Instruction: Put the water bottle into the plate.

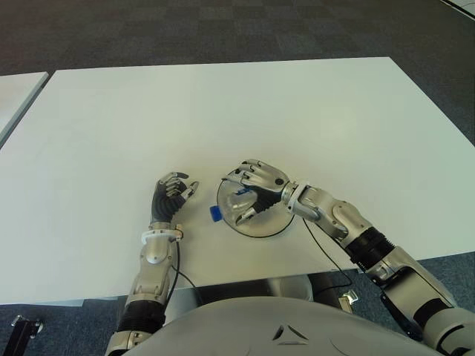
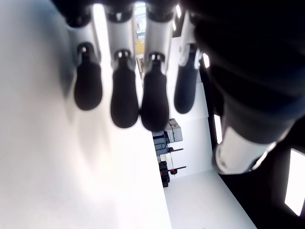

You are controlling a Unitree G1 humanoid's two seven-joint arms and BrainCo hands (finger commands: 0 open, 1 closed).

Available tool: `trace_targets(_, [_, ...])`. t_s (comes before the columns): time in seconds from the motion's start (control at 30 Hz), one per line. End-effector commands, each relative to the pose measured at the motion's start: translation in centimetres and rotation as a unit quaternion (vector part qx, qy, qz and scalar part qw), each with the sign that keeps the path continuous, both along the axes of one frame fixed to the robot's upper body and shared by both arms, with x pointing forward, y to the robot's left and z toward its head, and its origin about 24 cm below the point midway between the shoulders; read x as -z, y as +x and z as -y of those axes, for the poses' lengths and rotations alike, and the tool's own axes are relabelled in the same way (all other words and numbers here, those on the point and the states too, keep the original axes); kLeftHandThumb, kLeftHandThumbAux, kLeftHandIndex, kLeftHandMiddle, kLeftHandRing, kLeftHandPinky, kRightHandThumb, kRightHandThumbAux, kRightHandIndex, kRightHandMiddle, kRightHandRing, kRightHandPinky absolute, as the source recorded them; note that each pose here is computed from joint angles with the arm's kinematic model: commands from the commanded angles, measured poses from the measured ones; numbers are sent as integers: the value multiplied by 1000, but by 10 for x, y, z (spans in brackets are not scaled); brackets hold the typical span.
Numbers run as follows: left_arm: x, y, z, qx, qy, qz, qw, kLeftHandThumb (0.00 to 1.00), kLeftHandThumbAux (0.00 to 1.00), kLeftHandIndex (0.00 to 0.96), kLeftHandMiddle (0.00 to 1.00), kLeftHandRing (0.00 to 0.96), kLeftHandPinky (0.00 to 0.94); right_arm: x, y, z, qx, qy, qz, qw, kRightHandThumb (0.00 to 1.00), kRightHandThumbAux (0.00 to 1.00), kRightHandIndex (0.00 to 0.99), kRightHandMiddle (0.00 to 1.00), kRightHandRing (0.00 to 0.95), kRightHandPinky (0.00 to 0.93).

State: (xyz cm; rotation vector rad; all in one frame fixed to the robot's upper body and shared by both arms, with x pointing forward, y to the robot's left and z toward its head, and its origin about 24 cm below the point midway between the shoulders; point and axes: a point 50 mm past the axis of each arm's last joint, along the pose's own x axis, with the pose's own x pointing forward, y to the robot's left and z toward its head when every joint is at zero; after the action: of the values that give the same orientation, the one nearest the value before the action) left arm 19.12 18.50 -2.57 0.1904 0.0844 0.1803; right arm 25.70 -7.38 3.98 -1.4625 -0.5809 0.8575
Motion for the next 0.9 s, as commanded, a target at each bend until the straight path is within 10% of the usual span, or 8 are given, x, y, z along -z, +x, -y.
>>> trace_targets(0.03, [7, -2, 0, 5, -3, -25, 1000, 704, 717, 435, 680, 666, 637, -5, 3, 2, 31, 22, 19, 999, 462, 159, 0, 0, 0, 0])
trace_targets(0.9, [8, -2, -2, 12, 9, -24, 1000, 704, 718, 435, 693, 679, 651, -22, 1, 13, 140, 237, 47, 960, 459, 174, 0, 0, 0, 0])
